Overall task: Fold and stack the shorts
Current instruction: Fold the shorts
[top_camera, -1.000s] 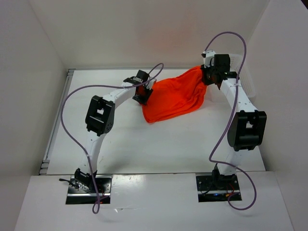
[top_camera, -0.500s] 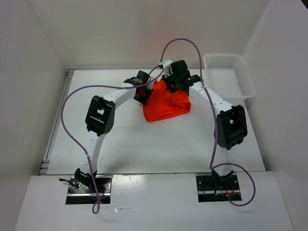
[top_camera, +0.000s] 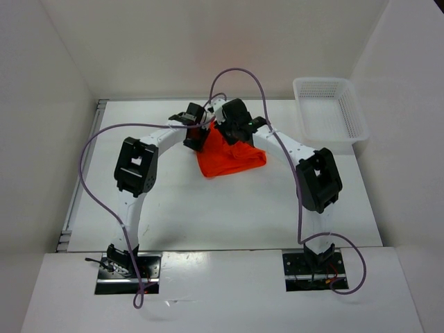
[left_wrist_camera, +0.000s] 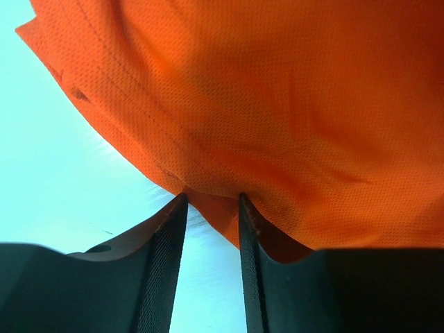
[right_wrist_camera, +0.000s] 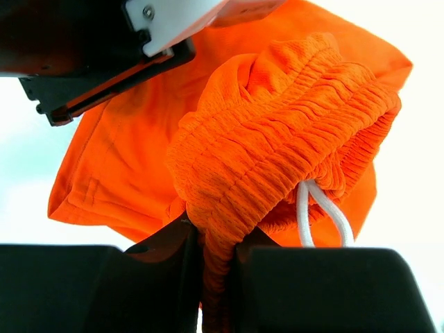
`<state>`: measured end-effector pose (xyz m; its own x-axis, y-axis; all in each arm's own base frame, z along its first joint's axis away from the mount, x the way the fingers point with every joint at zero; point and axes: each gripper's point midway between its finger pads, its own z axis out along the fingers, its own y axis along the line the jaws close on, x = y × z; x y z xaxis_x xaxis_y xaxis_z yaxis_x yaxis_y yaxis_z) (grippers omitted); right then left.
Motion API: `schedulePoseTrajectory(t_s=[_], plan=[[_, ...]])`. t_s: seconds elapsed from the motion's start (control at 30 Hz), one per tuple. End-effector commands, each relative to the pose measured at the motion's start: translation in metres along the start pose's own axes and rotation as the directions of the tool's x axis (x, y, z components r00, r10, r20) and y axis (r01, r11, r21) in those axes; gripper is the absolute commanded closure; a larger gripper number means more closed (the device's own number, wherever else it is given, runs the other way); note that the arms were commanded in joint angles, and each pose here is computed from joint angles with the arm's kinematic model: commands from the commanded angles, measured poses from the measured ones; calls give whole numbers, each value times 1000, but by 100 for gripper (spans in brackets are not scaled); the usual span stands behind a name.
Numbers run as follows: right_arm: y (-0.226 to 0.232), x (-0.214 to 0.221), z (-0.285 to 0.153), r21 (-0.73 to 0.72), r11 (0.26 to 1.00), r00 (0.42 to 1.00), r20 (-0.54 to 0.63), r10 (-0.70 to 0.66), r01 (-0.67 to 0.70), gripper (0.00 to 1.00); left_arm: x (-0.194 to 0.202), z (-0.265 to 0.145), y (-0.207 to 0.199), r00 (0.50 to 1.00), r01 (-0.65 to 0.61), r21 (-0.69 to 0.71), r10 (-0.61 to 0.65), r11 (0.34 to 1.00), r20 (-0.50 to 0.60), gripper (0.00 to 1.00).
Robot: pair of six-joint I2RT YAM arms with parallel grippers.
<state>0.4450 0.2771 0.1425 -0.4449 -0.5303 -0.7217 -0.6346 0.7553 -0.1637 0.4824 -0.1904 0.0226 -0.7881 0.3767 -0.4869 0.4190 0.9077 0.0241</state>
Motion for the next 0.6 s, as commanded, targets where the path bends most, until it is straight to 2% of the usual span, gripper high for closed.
schedulePoseTrajectory(t_s=[0.0, 0.2, 0.3, 0.33, 0.43, 0.47, 0.53, 0.57], plan=[[11, -22, 10, 11, 1000, 998, 58, -27, 27, 100, 22, 0, 6, 997, -20, -34, 18, 999, -69, 58], [50, -27, 24, -40, 998, 997, 63, -38, 40, 100, 25, 2, 14, 997, -2, -33, 0, 999, -80, 60], [65, -22, 33, -60, 997, 998, 50, -45, 48, 88, 25, 2, 21, 997, 6, -49, -10, 999, -81, 60], [65, -22, 33, -60, 997, 998, 50, -36, 39, 79, 26, 1, 30, 996, 12, -81, -19, 997, -83, 59], [82, -30, 26, -170, 983, 996, 69, -63, 73, 59, 33, 1, 41, 994, 17, -119, -29, 993, -104, 58], [88, -34, 23, -206, 975, 994, 78, -70, 85, 45, 38, -1, 56, 992, 32, -154, -51, 988, -116, 55], [110, -54, 4, -320, 938, 986, 135, -96, 135, 36, 43, -3, 70, 989, 47, -184, -71, 982, -127, 54], [120, -65, -7, -358, 922, 982, 163, -96, 150, 31, 47, -6, 83, 986, 63, -208, -93, 976, -137, 49]])
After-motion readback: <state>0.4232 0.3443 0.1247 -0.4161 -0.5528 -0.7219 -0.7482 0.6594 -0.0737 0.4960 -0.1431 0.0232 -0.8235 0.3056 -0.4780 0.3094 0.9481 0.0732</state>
